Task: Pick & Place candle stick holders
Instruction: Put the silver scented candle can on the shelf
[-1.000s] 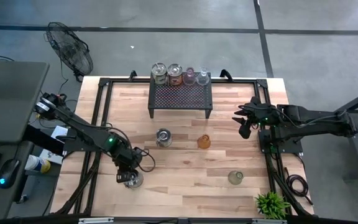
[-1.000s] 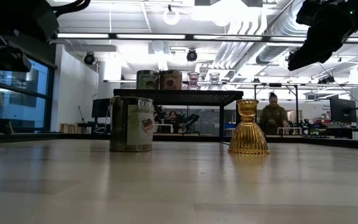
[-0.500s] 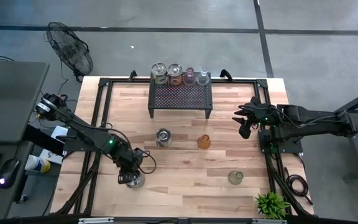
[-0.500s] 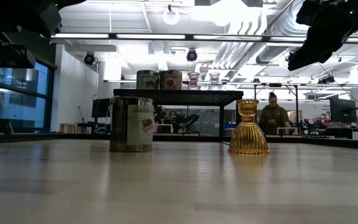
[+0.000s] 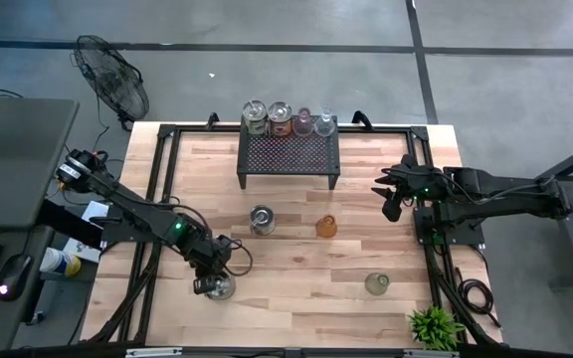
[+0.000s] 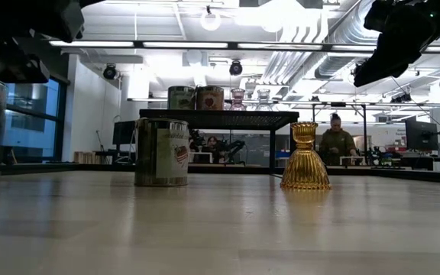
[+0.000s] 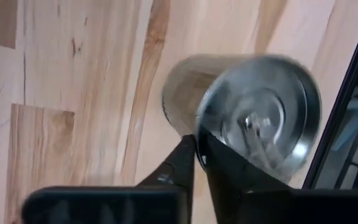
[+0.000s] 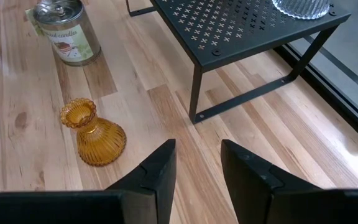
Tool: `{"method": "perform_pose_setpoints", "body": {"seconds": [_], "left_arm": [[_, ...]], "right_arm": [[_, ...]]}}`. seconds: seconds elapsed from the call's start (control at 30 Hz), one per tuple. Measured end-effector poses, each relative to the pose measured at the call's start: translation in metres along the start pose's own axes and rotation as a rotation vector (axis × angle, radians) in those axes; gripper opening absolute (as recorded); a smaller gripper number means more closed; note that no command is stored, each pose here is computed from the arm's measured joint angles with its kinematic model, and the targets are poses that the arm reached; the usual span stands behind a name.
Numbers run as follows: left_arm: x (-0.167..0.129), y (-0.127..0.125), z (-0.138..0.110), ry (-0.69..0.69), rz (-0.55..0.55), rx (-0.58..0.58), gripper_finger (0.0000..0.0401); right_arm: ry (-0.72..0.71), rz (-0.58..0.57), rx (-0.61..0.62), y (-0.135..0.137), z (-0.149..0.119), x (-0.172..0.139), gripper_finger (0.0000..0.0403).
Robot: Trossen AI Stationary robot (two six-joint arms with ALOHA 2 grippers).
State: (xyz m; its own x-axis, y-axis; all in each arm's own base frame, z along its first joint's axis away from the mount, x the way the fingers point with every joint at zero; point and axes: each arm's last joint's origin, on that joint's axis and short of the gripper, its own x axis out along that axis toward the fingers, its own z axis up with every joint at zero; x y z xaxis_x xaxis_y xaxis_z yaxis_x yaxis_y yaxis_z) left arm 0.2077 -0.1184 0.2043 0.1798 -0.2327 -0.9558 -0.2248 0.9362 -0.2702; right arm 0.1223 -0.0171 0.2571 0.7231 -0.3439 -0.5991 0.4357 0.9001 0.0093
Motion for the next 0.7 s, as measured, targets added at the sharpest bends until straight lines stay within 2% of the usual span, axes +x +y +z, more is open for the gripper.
{"method": "perform_pose_setpoints", "body": {"seconds": [0.07,0.37,0.7], "left_arm": [[0.000,0.000,0.000,0.002,-0.004,-0.013,0.0007],[0.000,-0.001,0.000,0.014,-0.027,-0.119,0.0002],[-0.012,-0.002,0.001,-0.074,-0.062,-0.448,0.0000]], "right_arm": [[0.000,0.000,0.000,0.000,0.000,0.000,0.0119],[0.000,0.001,0.000,0.000,0.000,0.000,0.0119],[0.000,0.000,0.000,0.000,0.000,0.000,0.0119]]}}
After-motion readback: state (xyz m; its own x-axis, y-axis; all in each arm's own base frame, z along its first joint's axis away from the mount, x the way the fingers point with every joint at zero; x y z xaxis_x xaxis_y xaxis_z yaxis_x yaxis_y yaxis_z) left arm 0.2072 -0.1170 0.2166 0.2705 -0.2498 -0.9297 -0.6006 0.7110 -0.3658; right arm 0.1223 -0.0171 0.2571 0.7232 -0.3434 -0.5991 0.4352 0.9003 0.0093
